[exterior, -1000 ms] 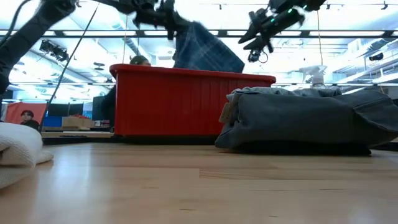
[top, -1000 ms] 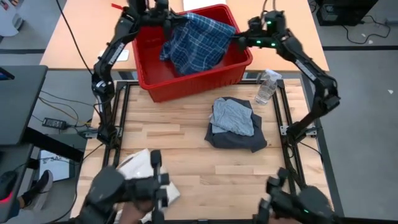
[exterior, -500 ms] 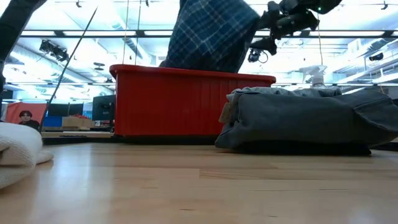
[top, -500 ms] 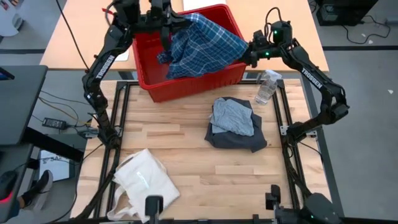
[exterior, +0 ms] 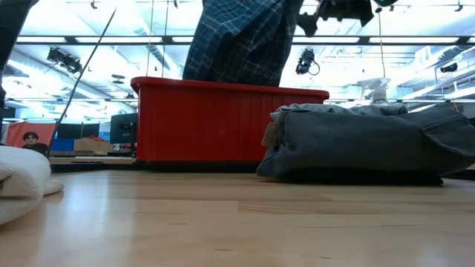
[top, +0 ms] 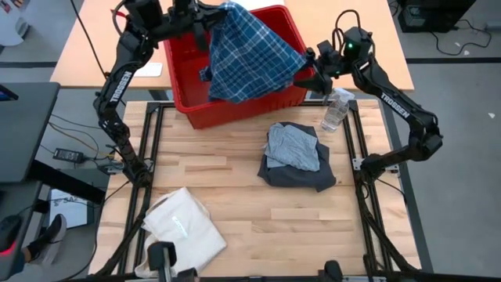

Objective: Fold Laundry from Bin
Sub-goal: Remove the blue striped long sleeve from the red laundry bin

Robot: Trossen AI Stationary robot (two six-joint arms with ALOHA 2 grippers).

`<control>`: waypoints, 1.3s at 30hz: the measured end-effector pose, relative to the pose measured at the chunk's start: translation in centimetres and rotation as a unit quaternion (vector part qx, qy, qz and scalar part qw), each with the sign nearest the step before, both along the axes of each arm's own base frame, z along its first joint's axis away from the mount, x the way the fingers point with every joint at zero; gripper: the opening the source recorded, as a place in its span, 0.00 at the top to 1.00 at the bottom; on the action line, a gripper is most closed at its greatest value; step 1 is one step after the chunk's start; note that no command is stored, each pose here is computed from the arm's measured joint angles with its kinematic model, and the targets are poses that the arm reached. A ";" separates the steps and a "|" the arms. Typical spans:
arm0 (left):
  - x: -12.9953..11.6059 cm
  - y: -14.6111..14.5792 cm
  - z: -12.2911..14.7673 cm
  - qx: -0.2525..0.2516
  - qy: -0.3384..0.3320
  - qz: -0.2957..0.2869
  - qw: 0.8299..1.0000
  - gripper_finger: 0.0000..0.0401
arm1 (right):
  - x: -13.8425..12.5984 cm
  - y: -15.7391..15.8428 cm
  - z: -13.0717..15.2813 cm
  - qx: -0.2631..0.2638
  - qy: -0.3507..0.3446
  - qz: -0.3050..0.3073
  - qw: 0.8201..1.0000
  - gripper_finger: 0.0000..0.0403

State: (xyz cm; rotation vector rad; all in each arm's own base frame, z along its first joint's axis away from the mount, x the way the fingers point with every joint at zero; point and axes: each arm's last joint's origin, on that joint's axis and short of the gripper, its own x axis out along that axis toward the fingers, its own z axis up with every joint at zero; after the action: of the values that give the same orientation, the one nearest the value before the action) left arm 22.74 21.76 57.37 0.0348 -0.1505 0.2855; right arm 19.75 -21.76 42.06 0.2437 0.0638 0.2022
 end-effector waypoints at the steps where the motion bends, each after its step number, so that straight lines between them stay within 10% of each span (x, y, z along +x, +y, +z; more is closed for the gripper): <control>1: -0.1 0.2 -0.1 -0.005 0.001 0.003 1.000 0.97 | 0.4 0.4 0.3 -0.005 -0.006 -0.001 1.000 0.05; 12: -0.1 0.7 -0.4 0.005 0.011 0.014 1.000 0.97 | 5.4 0.5 0.9 0.045 -0.104 -0.197 0.974 0.12; 21: -0.2 0.9 -1.7 0.015 0.082 0.021 0.996 0.97 | 8.1 -0.1 -0.6 0.101 -0.129 -0.200 0.966 0.93; 32: -1.9 2.3 -3.5 -0.044 0.150 0.049 0.986 0.97 | 3.8 0.2 2.9 0.076 -0.184 -0.227 0.953 0.97; 39: -1.8 0.9 -1.9 -0.015 0.103 0.016 0.994 0.97 | 2.5 1.5 6.5 0.068 -0.186 -0.098 0.975 0.97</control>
State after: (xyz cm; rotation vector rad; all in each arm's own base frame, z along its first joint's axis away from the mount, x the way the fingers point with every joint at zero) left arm 20.90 22.69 55.47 0.0359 0.0590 0.3140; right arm 22.21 -20.26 48.60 0.3439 -0.3471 0.0539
